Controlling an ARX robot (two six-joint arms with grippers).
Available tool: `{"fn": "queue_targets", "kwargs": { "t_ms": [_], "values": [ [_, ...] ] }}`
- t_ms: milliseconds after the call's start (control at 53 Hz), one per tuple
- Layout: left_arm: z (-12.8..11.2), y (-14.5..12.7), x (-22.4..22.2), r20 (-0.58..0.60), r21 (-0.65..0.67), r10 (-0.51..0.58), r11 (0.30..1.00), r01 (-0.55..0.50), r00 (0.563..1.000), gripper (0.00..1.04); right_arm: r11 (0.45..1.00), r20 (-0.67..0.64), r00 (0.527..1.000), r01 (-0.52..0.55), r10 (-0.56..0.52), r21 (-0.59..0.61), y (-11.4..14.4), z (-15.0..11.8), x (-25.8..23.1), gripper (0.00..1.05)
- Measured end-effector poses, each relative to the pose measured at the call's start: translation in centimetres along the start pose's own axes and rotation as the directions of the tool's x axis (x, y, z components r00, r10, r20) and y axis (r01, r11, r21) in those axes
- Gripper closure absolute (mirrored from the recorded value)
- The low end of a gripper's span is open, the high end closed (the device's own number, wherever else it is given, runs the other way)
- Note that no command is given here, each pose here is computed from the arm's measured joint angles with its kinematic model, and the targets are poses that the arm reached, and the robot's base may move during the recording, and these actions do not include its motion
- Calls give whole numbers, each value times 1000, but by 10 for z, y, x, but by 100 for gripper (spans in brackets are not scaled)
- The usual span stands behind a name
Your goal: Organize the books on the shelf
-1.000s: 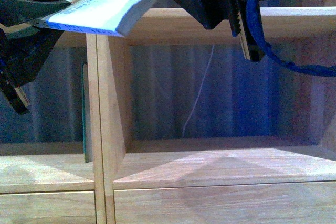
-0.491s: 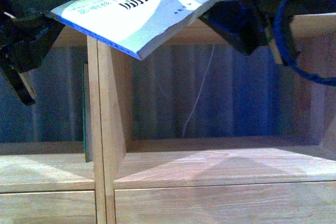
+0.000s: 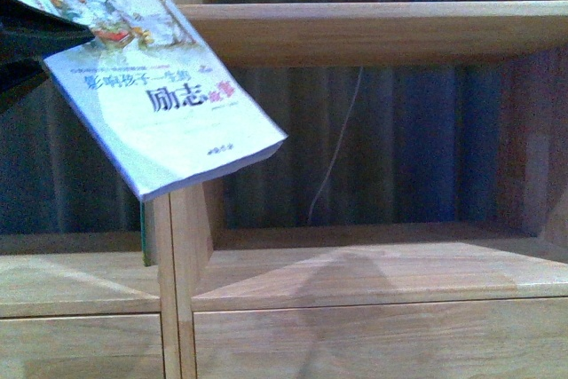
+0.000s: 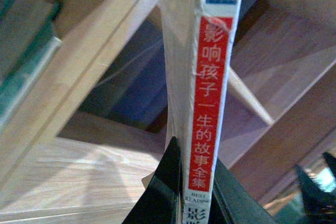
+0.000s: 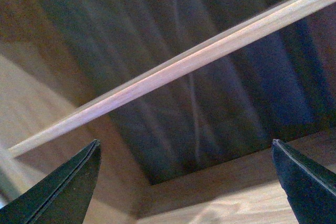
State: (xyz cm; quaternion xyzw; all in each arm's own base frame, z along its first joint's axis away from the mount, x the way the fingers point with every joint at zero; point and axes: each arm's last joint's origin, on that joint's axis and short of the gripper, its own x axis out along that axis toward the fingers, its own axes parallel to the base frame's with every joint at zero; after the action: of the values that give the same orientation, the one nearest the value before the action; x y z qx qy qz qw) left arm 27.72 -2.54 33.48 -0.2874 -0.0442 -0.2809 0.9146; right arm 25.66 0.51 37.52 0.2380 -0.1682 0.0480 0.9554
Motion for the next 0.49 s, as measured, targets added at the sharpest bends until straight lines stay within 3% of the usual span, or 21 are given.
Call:
{"fn": "queue_targets", "kwargs": {
  "t_ms": [113, 170, 264, 396, 491],
  "values": [
    [6, -4, -11, -15, 232, 92, 969, -86, 996, 98, 991, 45, 994, 104, -101, -89, -23, 4, -1, 7],
    [14, -7, -20, 17, 428, 132, 895, -126, 991, 98, 971, 62, 982, 185, -178, -150, -38, -1, -3, 7],
    [22, -6, -31, 55, 602, 154, 783, -156, 986, 98, 939, 66, 966, 257, -249, -227, -51, -10, -6, 7],
    [30, 3, -42, 75, 747, 189, 640, -181, 979, 98, 902, 66, 951, 306, -301, -304, -61, -21, -13, 7],
    [34, 12, -49, 65, 792, 214, 584, -181, 975, 98, 880, 66, 939, 339, -337, -333, -67, -23, -18, 7]
  ]
}}
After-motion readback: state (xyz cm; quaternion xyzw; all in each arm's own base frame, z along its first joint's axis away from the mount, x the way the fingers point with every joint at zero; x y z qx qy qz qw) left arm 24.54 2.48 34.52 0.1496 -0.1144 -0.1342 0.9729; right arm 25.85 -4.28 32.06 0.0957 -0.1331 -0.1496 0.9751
